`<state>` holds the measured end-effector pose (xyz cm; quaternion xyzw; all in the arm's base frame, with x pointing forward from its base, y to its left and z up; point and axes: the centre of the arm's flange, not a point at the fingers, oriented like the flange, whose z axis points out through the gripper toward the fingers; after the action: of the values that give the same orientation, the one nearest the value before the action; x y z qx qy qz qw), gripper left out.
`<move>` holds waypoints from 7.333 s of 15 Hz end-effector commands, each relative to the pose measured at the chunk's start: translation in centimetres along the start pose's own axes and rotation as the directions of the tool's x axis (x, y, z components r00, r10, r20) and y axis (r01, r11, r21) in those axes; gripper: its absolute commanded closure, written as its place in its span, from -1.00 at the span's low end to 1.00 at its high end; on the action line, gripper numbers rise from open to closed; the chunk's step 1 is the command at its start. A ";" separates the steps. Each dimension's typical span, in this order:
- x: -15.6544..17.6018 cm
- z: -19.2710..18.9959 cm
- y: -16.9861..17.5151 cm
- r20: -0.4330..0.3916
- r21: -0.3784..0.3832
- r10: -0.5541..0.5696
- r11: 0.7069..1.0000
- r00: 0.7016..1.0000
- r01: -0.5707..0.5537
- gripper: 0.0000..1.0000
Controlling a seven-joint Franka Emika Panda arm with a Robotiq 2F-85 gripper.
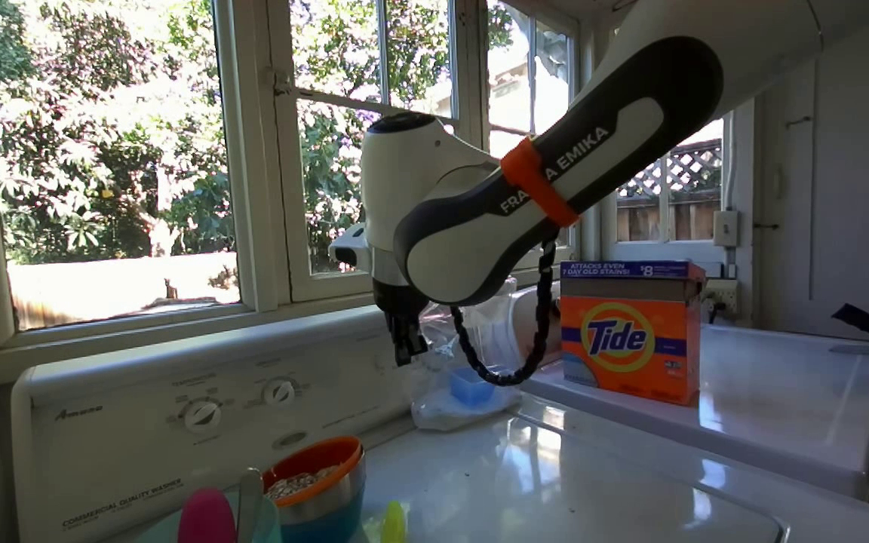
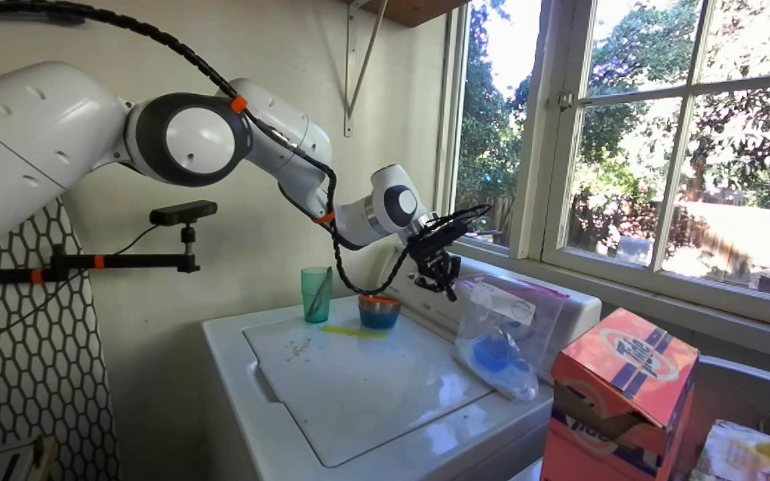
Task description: Move the plastic bag forward and turn on the washing machine
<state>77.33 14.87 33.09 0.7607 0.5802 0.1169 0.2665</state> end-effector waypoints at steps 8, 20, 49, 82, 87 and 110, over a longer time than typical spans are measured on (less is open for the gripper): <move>0.2 0.3 0.2 -0.007 -0.003 -0.005 1.000 1.000 0.005 1.00; 0.7 2.9 2.9 0.028 -0.007 0.015 1.000 1.000 -0.015 1.00; 0.6 5.1 4.2 0.063 -0.018 0.116 0.993 0.991 -0.115 1.00; 5.0 8.5 3.5 0.068 -0.103 0.151 0.984 0.986 -0.143 1.00; 3.3 6.7 1.5 0.048 -0.097 0.138 0.986 0.989 -0.133 0.98; 6.4 -9.6 -10.8 0.155 0.167 0.360 0.908 0.920 -0.384 1.00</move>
<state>72.89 27.29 34.89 0.8720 0.4387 0.0796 0.2019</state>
